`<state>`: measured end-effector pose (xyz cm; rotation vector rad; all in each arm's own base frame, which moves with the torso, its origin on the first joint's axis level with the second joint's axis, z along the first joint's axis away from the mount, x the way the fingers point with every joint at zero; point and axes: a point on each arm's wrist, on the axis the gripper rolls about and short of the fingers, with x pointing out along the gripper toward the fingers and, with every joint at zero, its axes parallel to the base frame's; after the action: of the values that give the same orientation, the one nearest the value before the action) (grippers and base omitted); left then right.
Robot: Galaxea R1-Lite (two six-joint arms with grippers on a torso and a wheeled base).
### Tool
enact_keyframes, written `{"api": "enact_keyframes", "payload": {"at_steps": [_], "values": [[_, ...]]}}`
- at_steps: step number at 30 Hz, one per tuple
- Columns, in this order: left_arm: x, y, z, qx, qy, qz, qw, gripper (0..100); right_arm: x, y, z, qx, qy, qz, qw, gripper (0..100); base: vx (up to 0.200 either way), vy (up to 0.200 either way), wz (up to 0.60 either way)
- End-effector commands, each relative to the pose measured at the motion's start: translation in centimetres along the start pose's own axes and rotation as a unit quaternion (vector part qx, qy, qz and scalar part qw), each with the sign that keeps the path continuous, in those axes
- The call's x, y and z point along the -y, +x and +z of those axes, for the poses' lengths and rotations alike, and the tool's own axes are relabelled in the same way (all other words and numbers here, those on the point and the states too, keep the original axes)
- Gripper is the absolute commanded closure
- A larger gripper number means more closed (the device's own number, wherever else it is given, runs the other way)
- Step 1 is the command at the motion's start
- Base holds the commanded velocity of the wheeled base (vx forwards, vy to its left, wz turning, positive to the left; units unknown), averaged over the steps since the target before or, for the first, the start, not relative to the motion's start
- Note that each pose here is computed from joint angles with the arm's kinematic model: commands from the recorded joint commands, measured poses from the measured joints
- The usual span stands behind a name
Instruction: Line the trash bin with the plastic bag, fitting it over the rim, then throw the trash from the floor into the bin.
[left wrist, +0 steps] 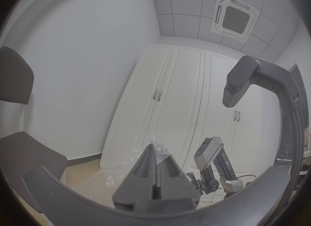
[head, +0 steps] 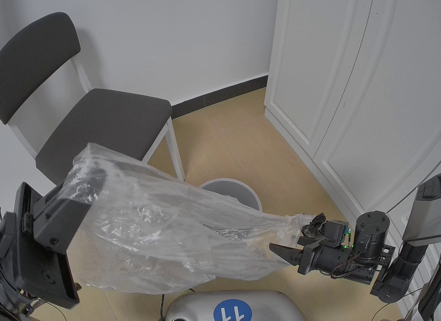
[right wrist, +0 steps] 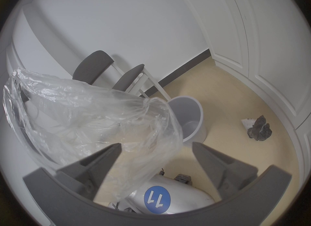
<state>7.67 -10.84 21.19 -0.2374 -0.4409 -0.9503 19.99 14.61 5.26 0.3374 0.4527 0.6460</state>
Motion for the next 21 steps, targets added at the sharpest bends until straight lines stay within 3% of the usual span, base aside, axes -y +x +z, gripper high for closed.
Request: {"api": "enact_keyframes", "payload": {"at_steps": [1, 15, 21], "values": [[0.0, 0.0, 0.0, -0.001, 0.000, 0.000, 1.0000, 100, -0.2, 0.0, 0.4, 0.013, -0.001, 0.006, 0.9999, 100, 0.000, 0.000, 0.00], [0.0, -0.1, -0.9, -0.024, 0.000, 0.000, 0.9997, 100, -1.5, -1.9, 2.8, 0.075, -0.011, 0.029, 0.9967, 100, 0.000, 0.000, 0.00], [-0.2, -0.3, -1.8, -0.047, 0.003, 0.008, 0.9989, 100, -2.4, -3.7, 5.1, 0.146, -0.063, 0.016, 0.9871, 100, 0.000, 0.000, 0.00]]}}
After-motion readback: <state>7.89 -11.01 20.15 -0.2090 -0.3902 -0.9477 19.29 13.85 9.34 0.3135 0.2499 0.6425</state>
